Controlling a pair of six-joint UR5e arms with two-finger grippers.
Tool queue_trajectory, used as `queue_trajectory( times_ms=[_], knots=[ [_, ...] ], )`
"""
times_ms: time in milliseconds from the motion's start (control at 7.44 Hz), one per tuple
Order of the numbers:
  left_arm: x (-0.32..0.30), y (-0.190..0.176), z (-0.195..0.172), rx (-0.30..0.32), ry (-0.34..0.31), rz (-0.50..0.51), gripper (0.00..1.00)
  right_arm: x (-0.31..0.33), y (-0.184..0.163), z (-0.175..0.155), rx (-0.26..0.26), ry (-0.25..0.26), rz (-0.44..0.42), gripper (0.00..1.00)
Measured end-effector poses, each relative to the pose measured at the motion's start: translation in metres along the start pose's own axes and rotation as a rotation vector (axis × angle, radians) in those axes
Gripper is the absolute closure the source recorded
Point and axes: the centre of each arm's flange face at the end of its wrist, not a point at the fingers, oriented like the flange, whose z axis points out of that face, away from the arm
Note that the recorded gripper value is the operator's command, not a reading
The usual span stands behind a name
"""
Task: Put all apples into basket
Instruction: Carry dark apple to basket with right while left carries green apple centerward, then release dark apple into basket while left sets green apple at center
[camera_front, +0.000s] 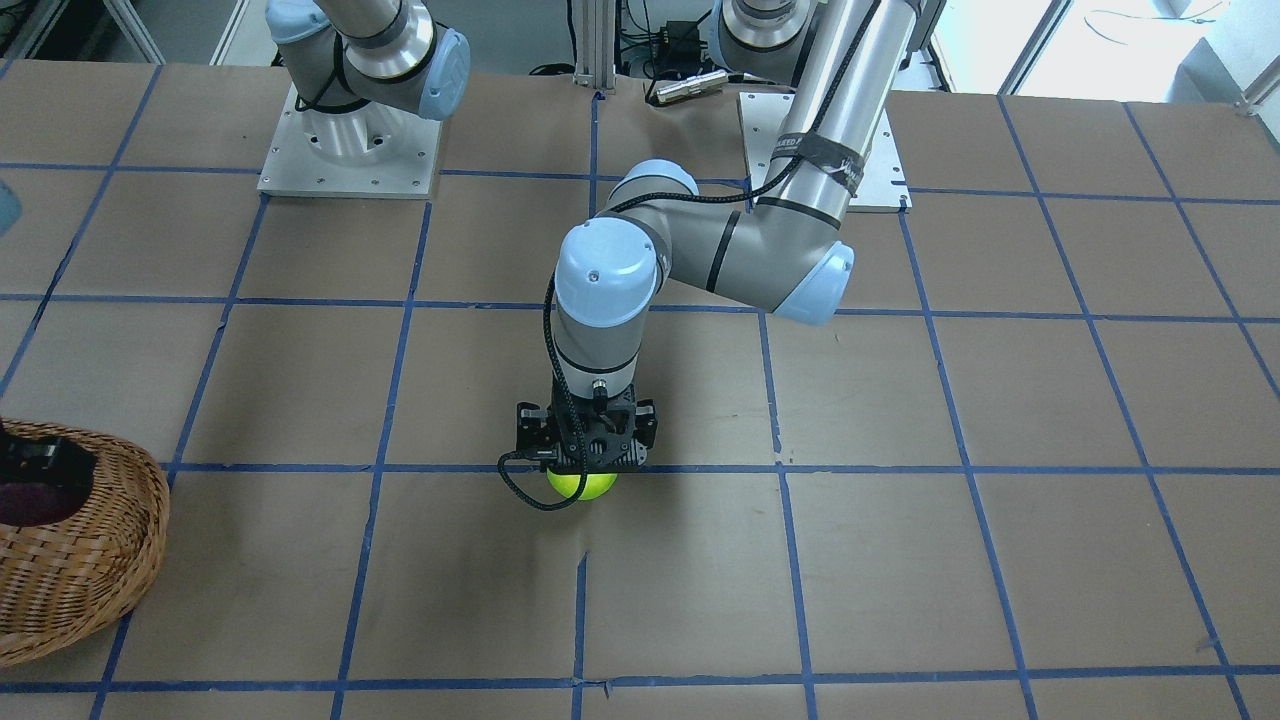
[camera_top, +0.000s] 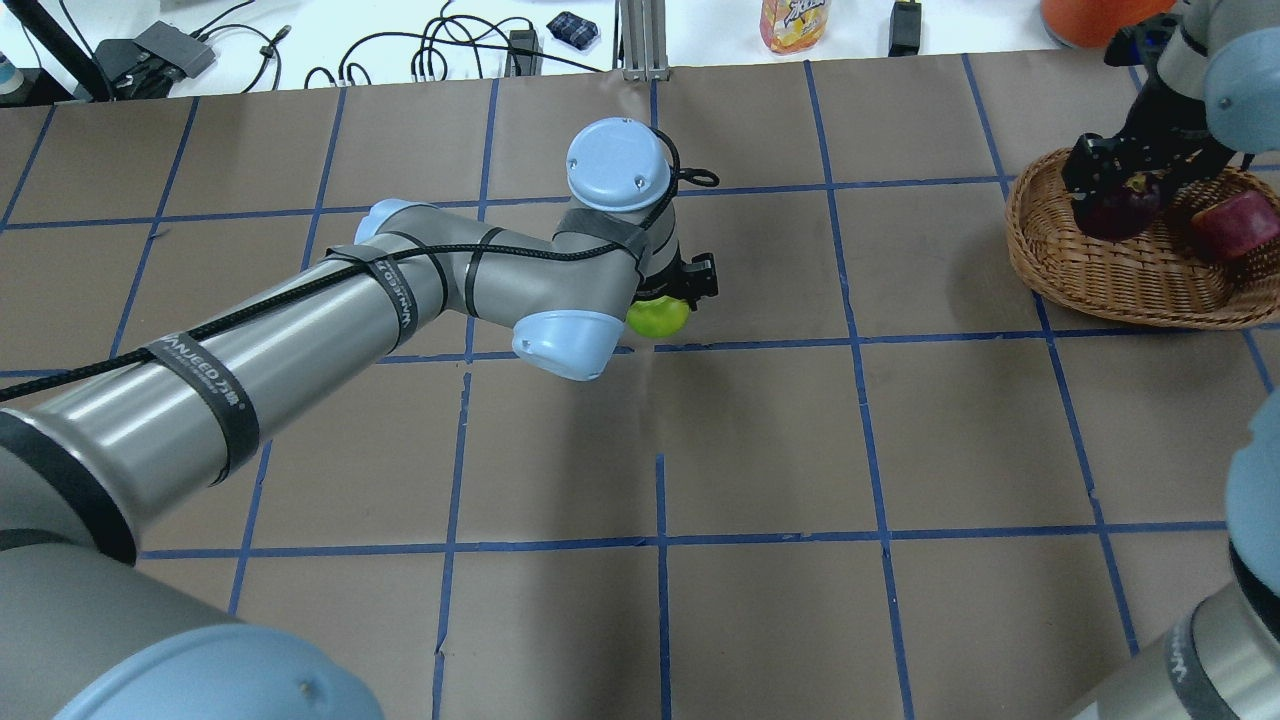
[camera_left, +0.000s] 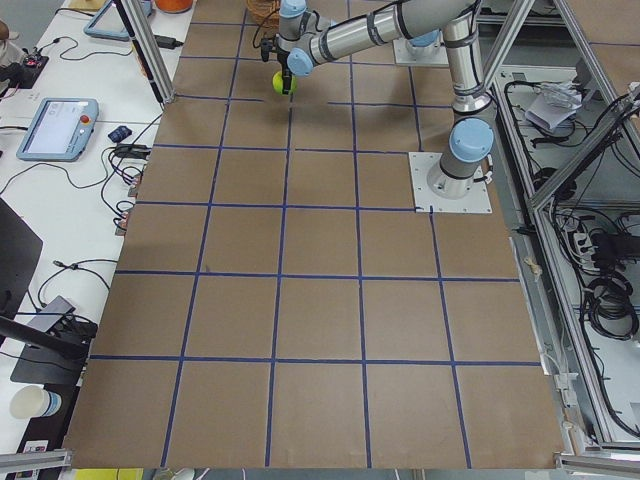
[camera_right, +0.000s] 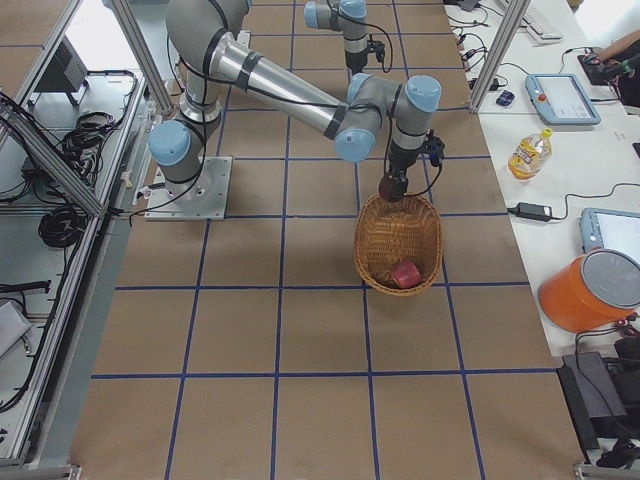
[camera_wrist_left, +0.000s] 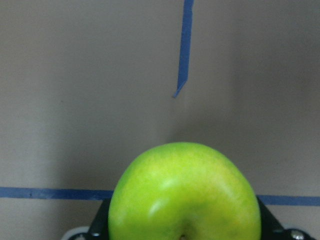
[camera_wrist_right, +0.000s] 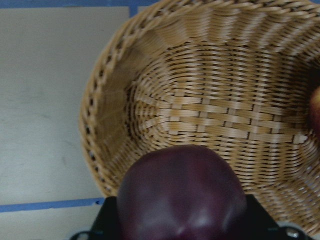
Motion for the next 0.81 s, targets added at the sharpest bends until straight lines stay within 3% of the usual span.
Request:
queue_trajectory(
  times_ms=[134,403,538,672,806],
  knots=[
    [0.002,0.001,0.012,0.001,-0.001,0.005,0.00,0.026,0.000,0.013,-0.001,0.011,-0.015,1.00],
    [0.004,0.001,0.020,0.003,-0.002,0.010,0.00,0.061,-0.006,0.044,0.020,0.033,-0.037,1.00],
    [0.004,-0.003,0.014,0.012,0.006,0.010,0.00,0.076,-0.009,0.060,0.031,0.048,-0.040,0.27],
    [0.004,-0.012,-0.003,0.020,0.031,0.009,0.00,0.088,-0.009,0.071,0.032,0.056,-0.038,0.00],
    [0.006,-0.023,-0.029,0.017,0.057,0.007,0.00,0.095,-0.008,0.075,0.032,0.056,-0.033,0.00]
  ],
)
